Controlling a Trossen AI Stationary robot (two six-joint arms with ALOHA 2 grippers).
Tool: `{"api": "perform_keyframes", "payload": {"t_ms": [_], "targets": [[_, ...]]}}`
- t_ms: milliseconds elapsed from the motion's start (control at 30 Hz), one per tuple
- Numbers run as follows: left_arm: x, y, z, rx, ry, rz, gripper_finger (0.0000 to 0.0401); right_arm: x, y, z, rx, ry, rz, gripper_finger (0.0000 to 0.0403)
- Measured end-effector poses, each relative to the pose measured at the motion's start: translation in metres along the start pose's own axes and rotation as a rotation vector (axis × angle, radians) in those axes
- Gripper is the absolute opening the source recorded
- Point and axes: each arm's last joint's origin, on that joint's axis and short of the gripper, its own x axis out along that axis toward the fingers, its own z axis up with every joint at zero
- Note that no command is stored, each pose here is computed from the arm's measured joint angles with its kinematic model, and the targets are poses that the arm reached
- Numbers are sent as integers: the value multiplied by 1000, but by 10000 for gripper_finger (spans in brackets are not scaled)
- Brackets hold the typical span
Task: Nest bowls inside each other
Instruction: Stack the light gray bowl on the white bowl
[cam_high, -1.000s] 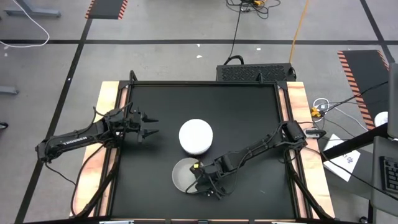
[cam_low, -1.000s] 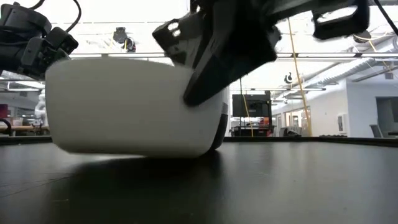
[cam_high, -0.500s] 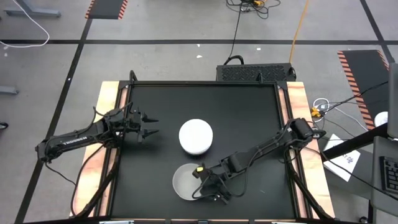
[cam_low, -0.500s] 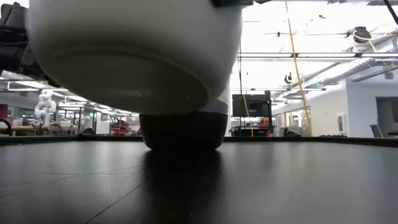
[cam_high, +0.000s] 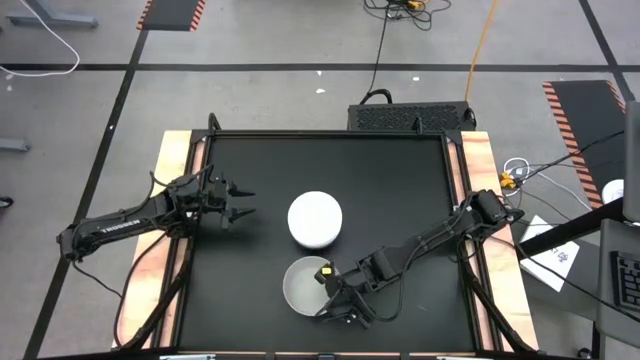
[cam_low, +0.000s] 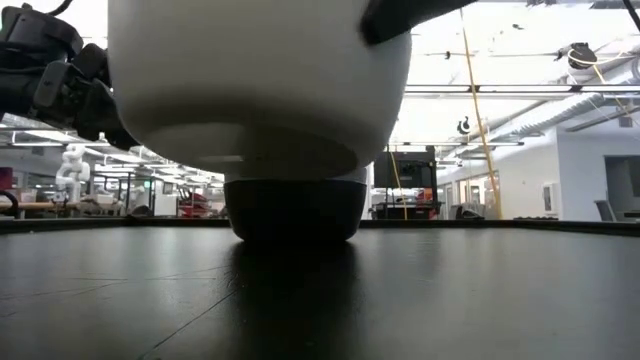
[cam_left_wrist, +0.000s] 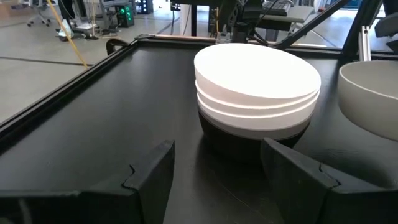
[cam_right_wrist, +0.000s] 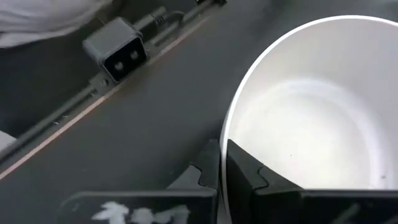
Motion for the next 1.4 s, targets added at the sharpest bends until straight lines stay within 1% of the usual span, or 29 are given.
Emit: {"api": "perform_keyframes", "payload": {"t_ms": [100,267,533,700,833,1067,1200,1300,1400], "targets": [[0,0,0,0,0,0,239,-2,3,0,9,12,-2,0],[0,0,0,0,0,0,239,-12,7,2,26,33,-41,0],[0,0,0,-1,3,0,239,-46,7,6,37,46,-117,0],[0,0,0,-1,3,0,239,-67,4,7,51,30,-129,0],[0,0,0,4,3,0,239,-85,0,5,87,28,-142,0],[0,0,0,4,3,-1,239,-110,-5,-3,128,59,-153,0],[0,0,0,4,3,-1,239,-124,-5,-17,155,44,-173,0],[0,0,0,6,3,-1,239,-139,-3,-34,199,24,-240,0],[0,0,0,10,3,-1,239,-154,1,-55,233,-36,-283,0]]}}
